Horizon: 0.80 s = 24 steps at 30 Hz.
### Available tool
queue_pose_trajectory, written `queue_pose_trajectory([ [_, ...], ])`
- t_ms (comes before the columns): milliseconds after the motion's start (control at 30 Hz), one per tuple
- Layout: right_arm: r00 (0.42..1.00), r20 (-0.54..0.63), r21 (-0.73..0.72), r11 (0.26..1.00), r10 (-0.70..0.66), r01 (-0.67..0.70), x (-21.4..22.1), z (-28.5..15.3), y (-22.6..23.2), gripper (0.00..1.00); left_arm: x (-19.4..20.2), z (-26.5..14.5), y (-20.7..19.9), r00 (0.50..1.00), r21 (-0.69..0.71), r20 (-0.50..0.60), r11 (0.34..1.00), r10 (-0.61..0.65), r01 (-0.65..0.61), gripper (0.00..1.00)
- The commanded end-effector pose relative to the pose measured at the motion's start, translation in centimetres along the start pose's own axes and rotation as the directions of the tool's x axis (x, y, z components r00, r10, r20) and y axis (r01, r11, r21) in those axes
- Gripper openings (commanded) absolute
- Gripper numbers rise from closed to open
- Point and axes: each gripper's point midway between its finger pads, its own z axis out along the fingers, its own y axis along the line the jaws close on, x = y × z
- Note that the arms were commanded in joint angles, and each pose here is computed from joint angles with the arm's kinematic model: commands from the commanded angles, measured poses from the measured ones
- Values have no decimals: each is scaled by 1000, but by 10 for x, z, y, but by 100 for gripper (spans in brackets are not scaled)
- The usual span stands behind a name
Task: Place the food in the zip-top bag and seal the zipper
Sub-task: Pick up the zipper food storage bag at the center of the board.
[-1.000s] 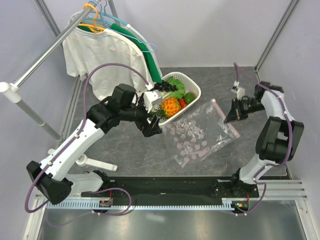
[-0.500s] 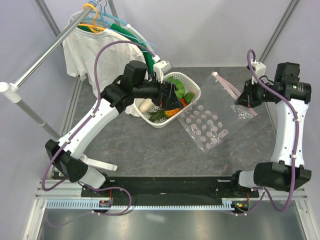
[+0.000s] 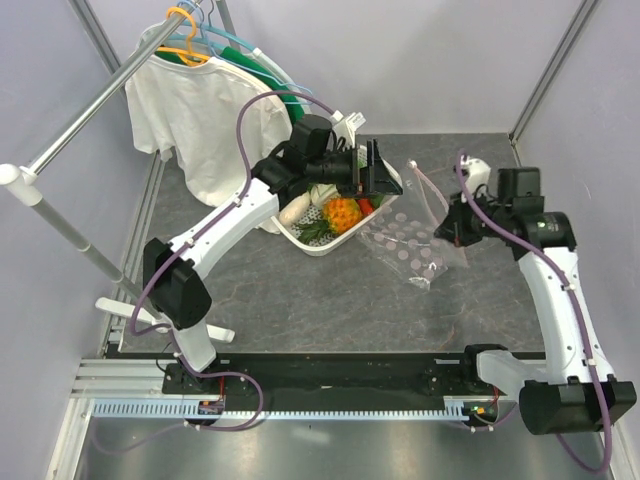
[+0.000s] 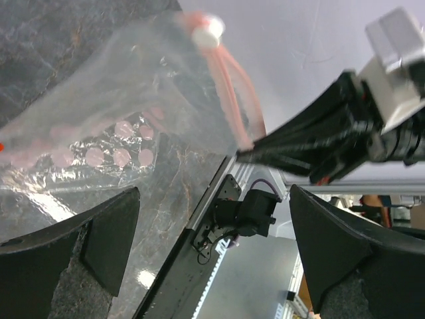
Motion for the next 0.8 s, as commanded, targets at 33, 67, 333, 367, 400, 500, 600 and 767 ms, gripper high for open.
queue_pose_trajectory([
  [33, 990, 110, -11, 996, 91, -90, -13, 18, 19, 0, 6, 14, -1, 994, -29, 4, 993, -113, 113, 100],
  [67, 990, 115, -39, 996, 79, -75, -14, 20, 27, 0, 10, 16, 4, 993, -41, -3, 992, -119, 119, 100],
  [333, 991, 118, -132, 990, 64, -48, -16, 31, 55, 0, 24, 30, 0, 995, -43, -21, 995, -93, 92, 91],
  [367, 991, 122, -143, 989, 50, -32, -19, 30, 60, 0, 24, 32, -2, 996, -40, -22, 996, -82, 81, 80],
  [400, 991, 124, -151, 988, 45, -26, -20, 30, 62, 0, 25, 36, -1, 996, -43, -25, 996, -81, 80, 76],
  [500, 991, 129, -171, 985, 28, -6, -22, 29, 71, 0, 24, 40, -2, 996, -39, -27, 996, -81, 80, 63],
  [600, 991, 131, -181, 983, 21, 3, -23, 28, 76, 0, 27, 43, -1, 997, -50, -31, 996, -74, 73, 61],
  [767, 992, 128, -193, 981, -12, 37, -24, 30, 82, 0, 32, 45, 5, 996, -72, -40, 995, -75, 72, 62],
])
